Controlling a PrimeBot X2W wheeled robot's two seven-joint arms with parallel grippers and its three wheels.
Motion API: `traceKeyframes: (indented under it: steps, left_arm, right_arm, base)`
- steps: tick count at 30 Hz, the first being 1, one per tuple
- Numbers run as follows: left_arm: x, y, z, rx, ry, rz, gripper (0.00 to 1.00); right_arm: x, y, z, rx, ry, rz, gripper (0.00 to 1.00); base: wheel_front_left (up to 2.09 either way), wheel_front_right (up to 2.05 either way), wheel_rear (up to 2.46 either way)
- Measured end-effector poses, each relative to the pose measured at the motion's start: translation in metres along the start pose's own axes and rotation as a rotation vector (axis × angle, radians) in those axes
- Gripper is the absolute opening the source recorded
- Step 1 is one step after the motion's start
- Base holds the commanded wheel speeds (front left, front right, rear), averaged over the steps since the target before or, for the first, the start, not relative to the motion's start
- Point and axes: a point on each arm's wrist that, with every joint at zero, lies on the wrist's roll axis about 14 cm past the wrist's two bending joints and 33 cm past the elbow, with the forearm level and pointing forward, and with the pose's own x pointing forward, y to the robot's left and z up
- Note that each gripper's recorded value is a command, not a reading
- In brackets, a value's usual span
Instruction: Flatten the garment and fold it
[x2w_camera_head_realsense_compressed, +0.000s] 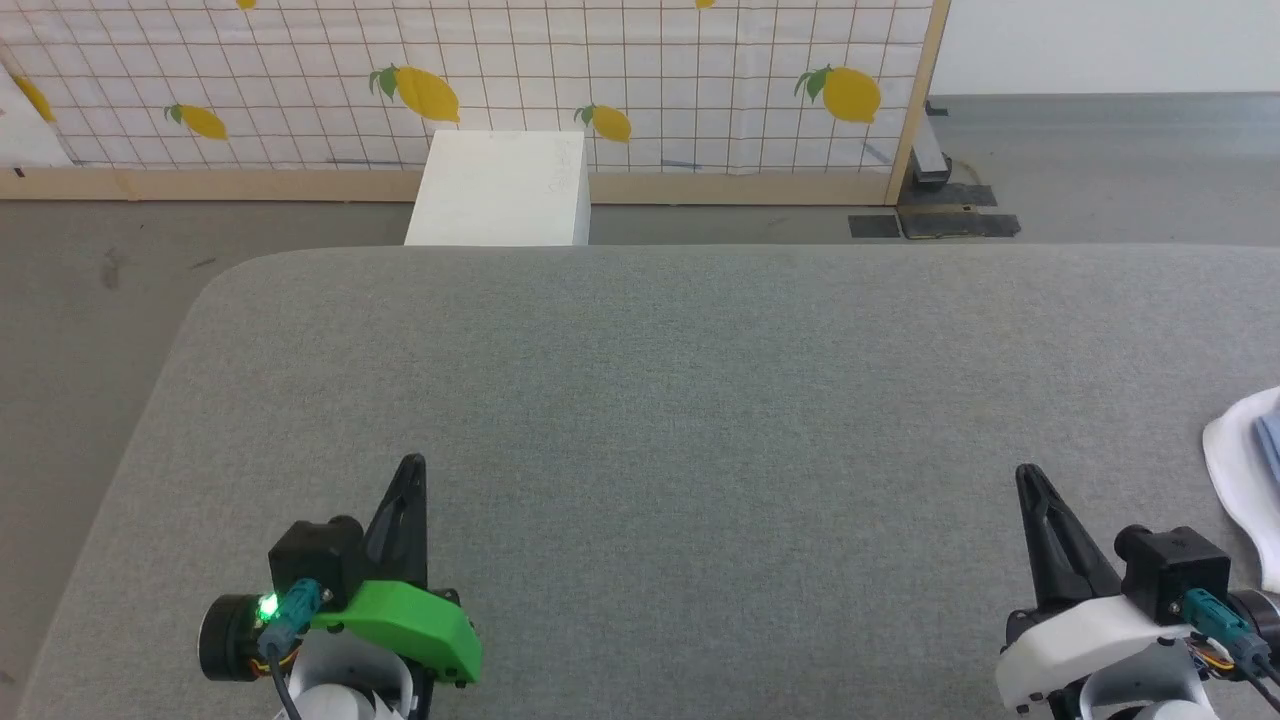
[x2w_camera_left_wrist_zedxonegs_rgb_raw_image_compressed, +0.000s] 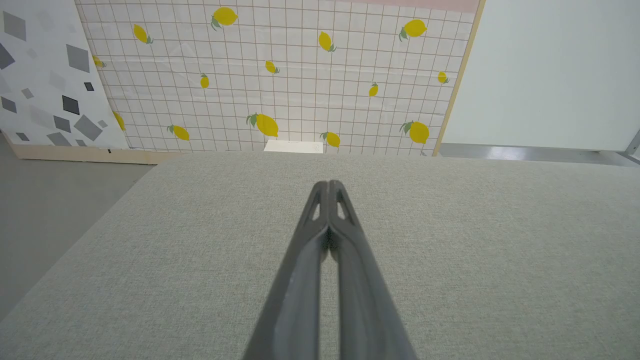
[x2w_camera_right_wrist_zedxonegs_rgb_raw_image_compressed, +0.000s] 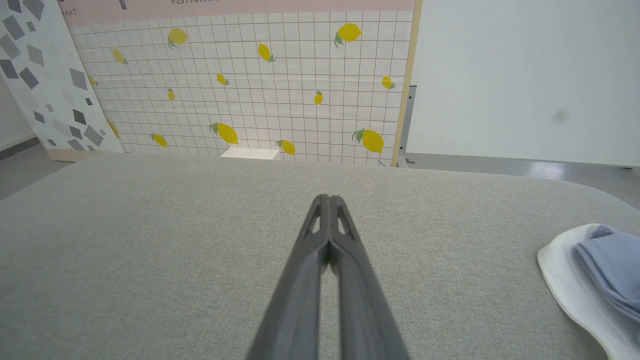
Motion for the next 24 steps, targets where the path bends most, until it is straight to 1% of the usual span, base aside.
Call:
traceKeyframes:
  steps: [24]
  left_arm:
    - [0.0010, 0.0043, 0.0011, 0.052, 0.023, 0.017, 0.00]
  right_arm:
    - [0.0026, 0.0053, 0.0023, -0.020, 0.011, 0.017, 0.00]
  base:
    - [0.00, 0.00, 0.00]
